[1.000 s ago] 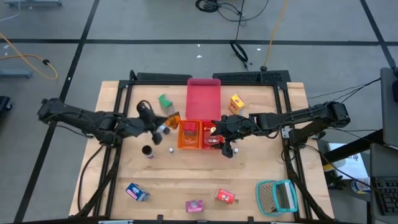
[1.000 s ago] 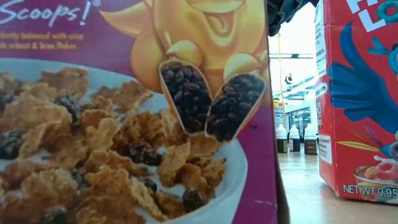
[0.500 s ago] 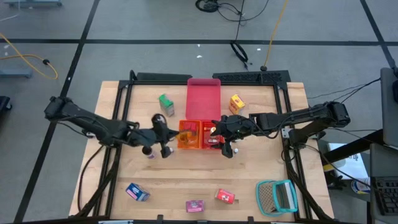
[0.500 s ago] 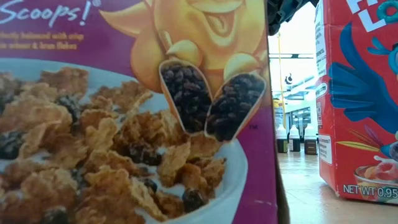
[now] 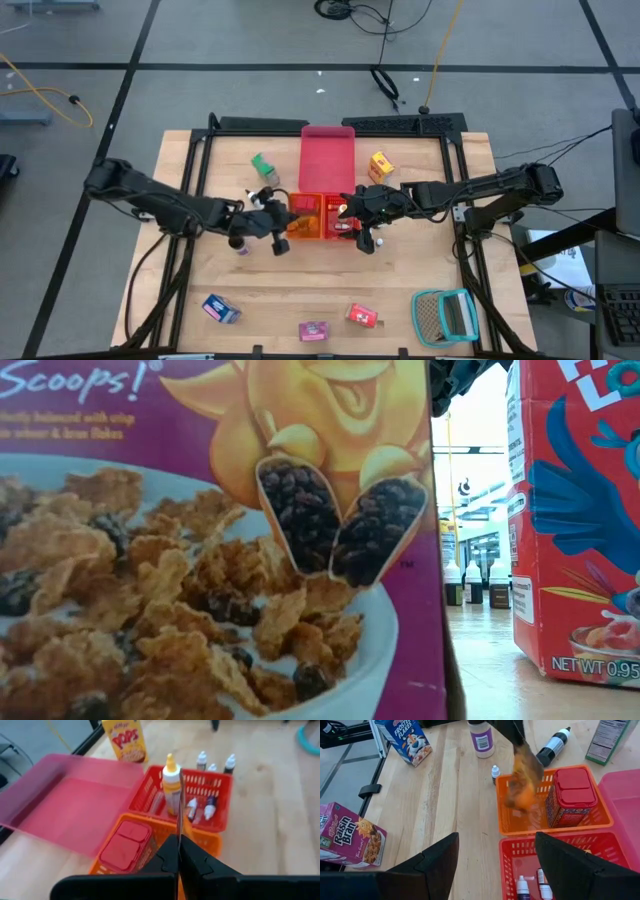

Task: Pick & Place Kitchen Items
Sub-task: Put the orange spice bag into the orange basket

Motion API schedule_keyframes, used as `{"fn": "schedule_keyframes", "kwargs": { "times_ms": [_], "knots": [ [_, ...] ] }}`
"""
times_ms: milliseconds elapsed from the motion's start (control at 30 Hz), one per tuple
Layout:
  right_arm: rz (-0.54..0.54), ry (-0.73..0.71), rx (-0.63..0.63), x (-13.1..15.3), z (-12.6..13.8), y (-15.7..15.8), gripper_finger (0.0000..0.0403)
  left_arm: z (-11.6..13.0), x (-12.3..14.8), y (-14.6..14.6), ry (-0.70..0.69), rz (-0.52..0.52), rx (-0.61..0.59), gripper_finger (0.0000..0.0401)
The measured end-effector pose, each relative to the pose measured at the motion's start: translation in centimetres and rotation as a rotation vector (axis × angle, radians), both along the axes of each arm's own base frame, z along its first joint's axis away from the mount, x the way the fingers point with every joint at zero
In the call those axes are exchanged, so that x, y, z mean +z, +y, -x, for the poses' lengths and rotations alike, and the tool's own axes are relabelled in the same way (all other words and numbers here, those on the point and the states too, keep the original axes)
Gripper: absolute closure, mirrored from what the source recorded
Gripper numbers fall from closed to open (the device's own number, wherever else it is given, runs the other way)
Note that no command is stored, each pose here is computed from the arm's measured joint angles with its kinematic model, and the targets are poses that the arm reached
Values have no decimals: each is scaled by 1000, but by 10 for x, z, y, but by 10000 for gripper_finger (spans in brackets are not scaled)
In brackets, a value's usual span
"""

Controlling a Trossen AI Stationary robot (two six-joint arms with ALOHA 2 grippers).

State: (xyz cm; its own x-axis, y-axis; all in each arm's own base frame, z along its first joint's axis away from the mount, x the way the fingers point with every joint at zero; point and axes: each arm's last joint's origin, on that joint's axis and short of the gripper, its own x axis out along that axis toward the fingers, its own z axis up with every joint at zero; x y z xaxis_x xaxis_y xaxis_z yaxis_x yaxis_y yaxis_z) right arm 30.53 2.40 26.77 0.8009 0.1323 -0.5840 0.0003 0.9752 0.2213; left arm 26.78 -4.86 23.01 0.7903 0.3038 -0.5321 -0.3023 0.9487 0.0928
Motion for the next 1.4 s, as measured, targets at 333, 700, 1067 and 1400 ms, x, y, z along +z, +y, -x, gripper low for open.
{"fn": "schedule_keyframes", "kwargs": {
  "times_ms": [333, 700, 1067, 1400],
  "knots": [
    [0, 0, 0, 0, 0, 0, 149, -11, -15, 22, 58, -31, 71, 401],
    [0, 2, 0, 0, 0, 0, 149, -15, -23, 33, 92, -36, 108, 399],
    [0, 2, 0, 0, 0, 0, 149, -16, -24, 31, 96, -14, 75, 333],
    [2, 5, 2, -2, 1, 0, 149, 0, -3, 31, 79, -51, 59, 259]
  ]
}}
